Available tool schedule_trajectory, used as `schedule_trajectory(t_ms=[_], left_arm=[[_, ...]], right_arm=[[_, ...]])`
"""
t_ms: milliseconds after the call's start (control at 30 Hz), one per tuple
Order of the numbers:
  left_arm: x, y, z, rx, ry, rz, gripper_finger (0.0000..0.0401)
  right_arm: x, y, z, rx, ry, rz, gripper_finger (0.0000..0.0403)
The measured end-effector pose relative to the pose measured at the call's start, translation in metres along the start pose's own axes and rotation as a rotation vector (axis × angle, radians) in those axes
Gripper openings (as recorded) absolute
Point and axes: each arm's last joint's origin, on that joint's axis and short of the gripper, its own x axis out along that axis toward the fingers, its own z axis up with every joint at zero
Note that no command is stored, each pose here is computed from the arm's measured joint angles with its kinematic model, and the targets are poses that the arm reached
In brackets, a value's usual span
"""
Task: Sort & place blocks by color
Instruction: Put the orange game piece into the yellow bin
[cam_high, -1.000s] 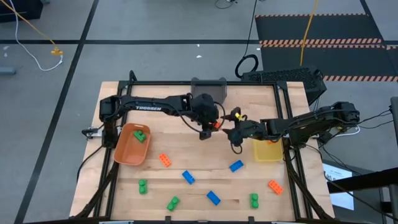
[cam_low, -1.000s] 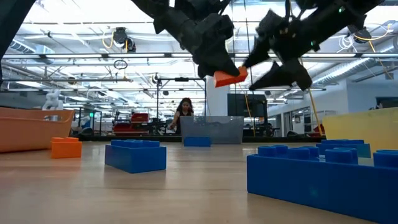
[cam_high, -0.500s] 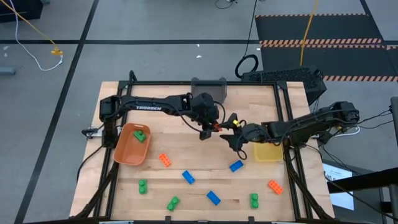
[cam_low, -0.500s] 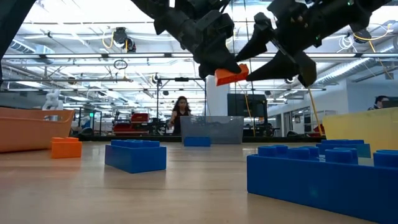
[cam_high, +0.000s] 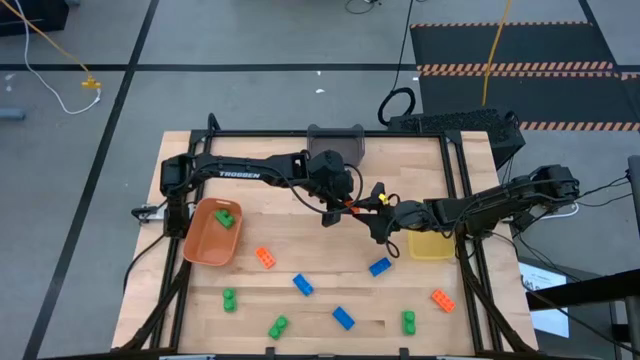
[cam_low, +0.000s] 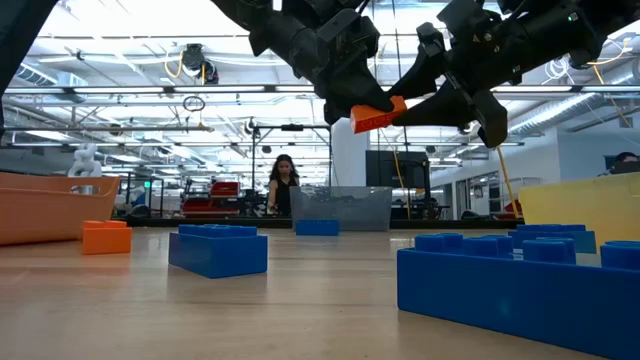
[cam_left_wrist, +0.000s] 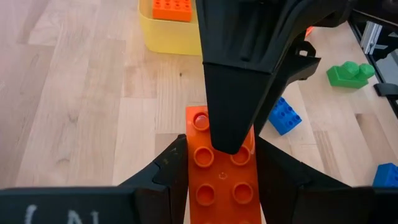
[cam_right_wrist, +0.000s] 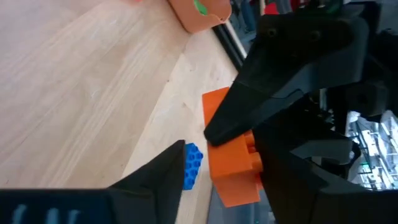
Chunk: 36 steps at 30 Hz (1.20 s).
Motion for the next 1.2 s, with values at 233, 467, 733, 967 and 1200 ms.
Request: schedule_trajectory(t_ms=[233, 467, 733, 967, 1200], left_arm=[[0.000, 0.000, -0.001, -0.011, 0.004, -0.007, 0.0140], [0.000, -0.001, -0.001, -0.012, 0.007, -0.010, 0.0140], [0.000, -0.001, -0.001, -0.019, 0.008, -0.008, 0.0146], [-0.003, 0.000, 0.003, 0.000, -0.016, 0.055, 0.0226], [-0.002, 0.001, 0.000, 0.015, 0.014, 0.075, 0.0254]], right_arm=[[0.000, 0.001, 0.000, 0.021, -0.019, 0.018, 0.0086], [0.000, 0.001, 0.000, 0.031, -0.033, 0.030, 0.0086], [0.000, 0.003, -0.001, 0.056, -0.026, 0.044, 0.0086], [0.000, 0.011, -0.006, 0.062, 0.010, 0.119, 0.0086], [-0.002, 0.016, -0.014, 0.074, 0.145, 0.129, 0.0086]])
